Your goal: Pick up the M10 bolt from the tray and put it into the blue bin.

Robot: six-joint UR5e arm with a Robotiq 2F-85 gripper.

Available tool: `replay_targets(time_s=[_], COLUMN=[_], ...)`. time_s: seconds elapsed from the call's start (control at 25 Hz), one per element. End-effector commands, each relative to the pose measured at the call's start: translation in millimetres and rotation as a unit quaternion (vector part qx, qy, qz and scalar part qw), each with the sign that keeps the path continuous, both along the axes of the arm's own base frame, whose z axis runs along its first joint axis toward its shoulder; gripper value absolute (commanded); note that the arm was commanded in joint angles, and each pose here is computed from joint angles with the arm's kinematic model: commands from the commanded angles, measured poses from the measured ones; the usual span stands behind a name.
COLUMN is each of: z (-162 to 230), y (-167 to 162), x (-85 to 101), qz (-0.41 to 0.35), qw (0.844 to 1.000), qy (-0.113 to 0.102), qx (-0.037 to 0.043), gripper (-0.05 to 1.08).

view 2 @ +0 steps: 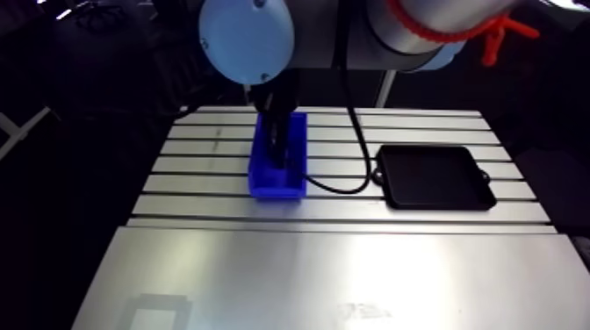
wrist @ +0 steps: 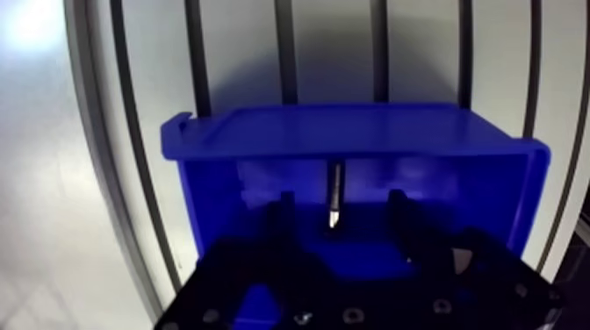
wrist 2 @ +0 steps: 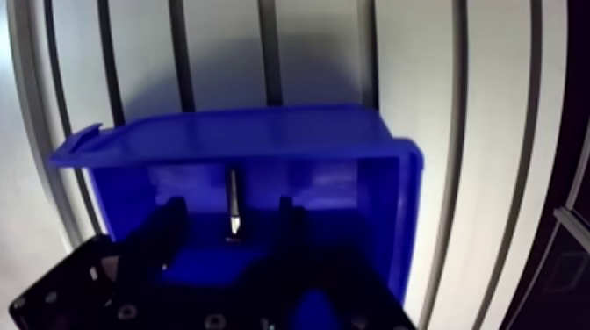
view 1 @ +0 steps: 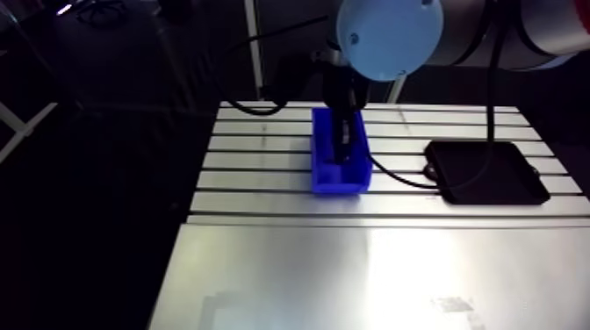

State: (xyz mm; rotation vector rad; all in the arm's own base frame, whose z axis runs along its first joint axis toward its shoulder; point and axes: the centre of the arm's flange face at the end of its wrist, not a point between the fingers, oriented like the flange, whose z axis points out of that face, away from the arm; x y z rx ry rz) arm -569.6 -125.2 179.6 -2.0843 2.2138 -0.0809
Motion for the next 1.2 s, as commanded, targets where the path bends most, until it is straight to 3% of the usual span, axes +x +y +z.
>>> replay_targets(time_s=[0.04,0.2,0.36,0.48,0.64,0.72,0.84,0.96,1.12,1.2], z=[36,76,124,162,200,206,224,244,273,279], y=[-7,-8,-8,-8,-8,-7,-6,-6,-4,0], x=[3.0,1.3,-0.2,-3.7,-5.3,0.0,5.3,9.4,18.5,22.4], qz=[0.004,-0.004,-0.023,-0.074,-0.177,-0.227,-0.322,-0.430,-0.542,-0.594], qw=[1.000,0.999,1.000,0.997,0.984,0.973,0.946,0.901,0.838,0.801], qy=[0.021,0.031,0.010,0.007,0.006,0.002,0.007,0.008,0.030,0.031], qx=[-0.0025,-0.0018,0.0003,0.0050,0.0204,0.0319,0.0465,0.0620,0.0609,0.0662], gripper=[0.01,0.01,0.01,0.01,0.01,0.01,0.01,0.01,0.01,0.01])
